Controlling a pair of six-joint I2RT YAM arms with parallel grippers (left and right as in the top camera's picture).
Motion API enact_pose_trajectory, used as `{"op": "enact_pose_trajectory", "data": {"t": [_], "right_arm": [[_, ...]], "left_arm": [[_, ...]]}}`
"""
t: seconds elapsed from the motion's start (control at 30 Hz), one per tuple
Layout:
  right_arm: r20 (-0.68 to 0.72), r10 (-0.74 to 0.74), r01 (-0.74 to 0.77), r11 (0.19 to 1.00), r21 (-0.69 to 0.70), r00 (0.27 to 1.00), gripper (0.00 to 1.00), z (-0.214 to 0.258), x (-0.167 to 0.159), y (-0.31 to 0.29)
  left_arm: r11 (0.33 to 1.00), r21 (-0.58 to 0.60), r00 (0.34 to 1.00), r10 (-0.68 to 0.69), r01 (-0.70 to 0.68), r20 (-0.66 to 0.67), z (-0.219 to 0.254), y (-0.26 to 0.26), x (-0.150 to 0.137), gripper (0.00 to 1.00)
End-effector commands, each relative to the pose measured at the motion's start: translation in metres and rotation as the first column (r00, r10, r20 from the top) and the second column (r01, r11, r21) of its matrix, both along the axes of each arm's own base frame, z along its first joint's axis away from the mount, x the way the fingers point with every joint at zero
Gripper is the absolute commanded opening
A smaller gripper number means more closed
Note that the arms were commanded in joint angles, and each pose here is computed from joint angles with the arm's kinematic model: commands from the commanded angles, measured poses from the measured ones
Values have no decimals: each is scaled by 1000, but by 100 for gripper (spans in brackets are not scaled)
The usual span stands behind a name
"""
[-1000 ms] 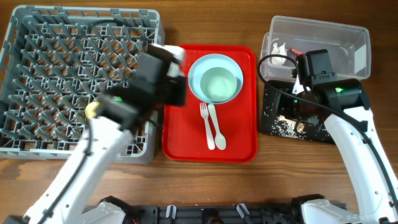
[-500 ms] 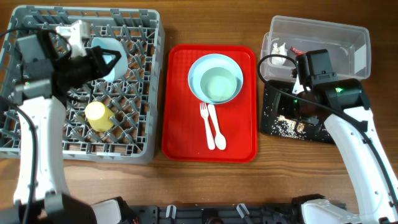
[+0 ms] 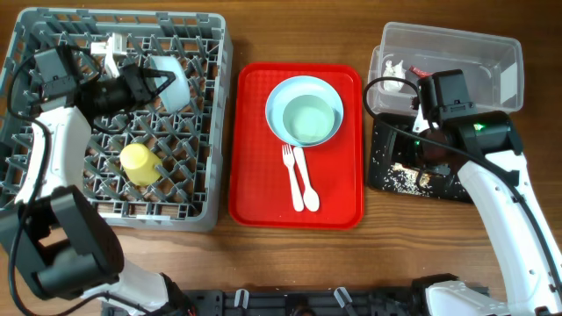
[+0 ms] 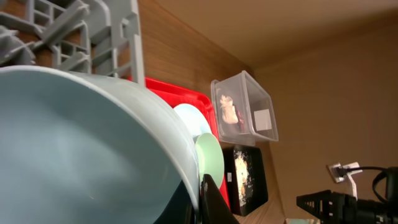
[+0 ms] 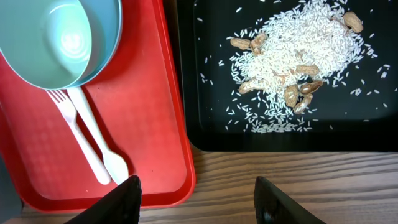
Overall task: Sort waste into correct bins and load items into the dishwasher rack
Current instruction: 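Carry the light-blue bowl into the dish rack and release it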
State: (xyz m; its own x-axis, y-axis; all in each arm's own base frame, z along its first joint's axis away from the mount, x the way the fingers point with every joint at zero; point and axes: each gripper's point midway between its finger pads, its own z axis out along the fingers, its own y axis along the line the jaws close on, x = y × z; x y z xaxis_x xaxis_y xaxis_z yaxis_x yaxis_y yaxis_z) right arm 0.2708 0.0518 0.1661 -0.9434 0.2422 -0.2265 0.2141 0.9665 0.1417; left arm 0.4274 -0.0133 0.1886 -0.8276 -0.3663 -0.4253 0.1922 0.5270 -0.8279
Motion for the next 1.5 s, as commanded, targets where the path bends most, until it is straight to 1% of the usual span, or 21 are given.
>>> {"op": "enact_pose_trajectory", "data": {"t": [0.0, 0.2, 0.4, 0.6, 0.77, 0.93, 1.07, 1.1, 1.17, 1.23, 1.27, 1.33, 1.37, 1.47], "right_arm": [[38, 1, -1, 1000, -18, 999, 59, 10, 4, -4], [35, 0, 0, 1000, -18, 999, 59, 9, 3, -4], [32, 0, 0, 1000, -18, 999, 59, 9, 2, -4], [31, 1, 0, 1000, -18, 1000, 59, 9, 2, -4], [31, 1, 0, 1000, -18, 1000, 59, 9, 2, -4], [28, 0, 0, 1000, -19, 1000, 59, 9, 1, -4], [28, 1, 0, 1000, -18, 1000, 59, 9, 1, -4], [28, 1, 0, 1000, -19, 1000, 59, 9, 1, -4], [27, 1, -1, 1000, -19, 1000, 59, 9, 1, -4], [26, 1, 0, 1000, -19, 1000, 59, 9, 1, -4], [25, 1, 0, 1000, -19, 1000, 59, 9, 1, -4], [23, 1, -1, 1000, -19, 1000, 59, 9, 0, -4], [23, 1, 0, 1000, -19, 1000, 59, 9, 0, -4], [22, 1, 0, 1000, -19, 1000, 59, 8, 0, -4]], "left_arm": [[1000, -28, 1000, 7, -7, 4, -7, 13, 3, 4], [998, -37, 999, 46, -47, -26, -18, 30, 4, 4], [996, -38, 997, 73, -74, -33, -19, 41, 3, 4], [990, 28, 983, 144, -142, -115, -37, 56, -1, 4], [990, 29, 981, 141, -138, -130, -39, 56, -4, 4], [990, 15, 975, 138, -138, -173, -42, 53, -10, 5], [988, 35, 957, 156, -152, -246, -52, 53, -19, 12], [986, 51, 949, 166, -158, -268, -56, 54, -21, 16], [983, 76, 938, 181, -166, -296, -62, 56, -25, 18], [981, 88, 930, 190, -170, -316, -65, 57, -27, 24], [981, 88, 927, 193, -173, -322, -66, 58, -29, 26], [980, 83, 921, 199, -181, -336, -66, 61, -31, 27], [979, 80, 916, 204, -188, -346, -67, 63, -33, 31], [976, 67, 896, 218, -208, -386, -69, 69, -41, 33]]}}
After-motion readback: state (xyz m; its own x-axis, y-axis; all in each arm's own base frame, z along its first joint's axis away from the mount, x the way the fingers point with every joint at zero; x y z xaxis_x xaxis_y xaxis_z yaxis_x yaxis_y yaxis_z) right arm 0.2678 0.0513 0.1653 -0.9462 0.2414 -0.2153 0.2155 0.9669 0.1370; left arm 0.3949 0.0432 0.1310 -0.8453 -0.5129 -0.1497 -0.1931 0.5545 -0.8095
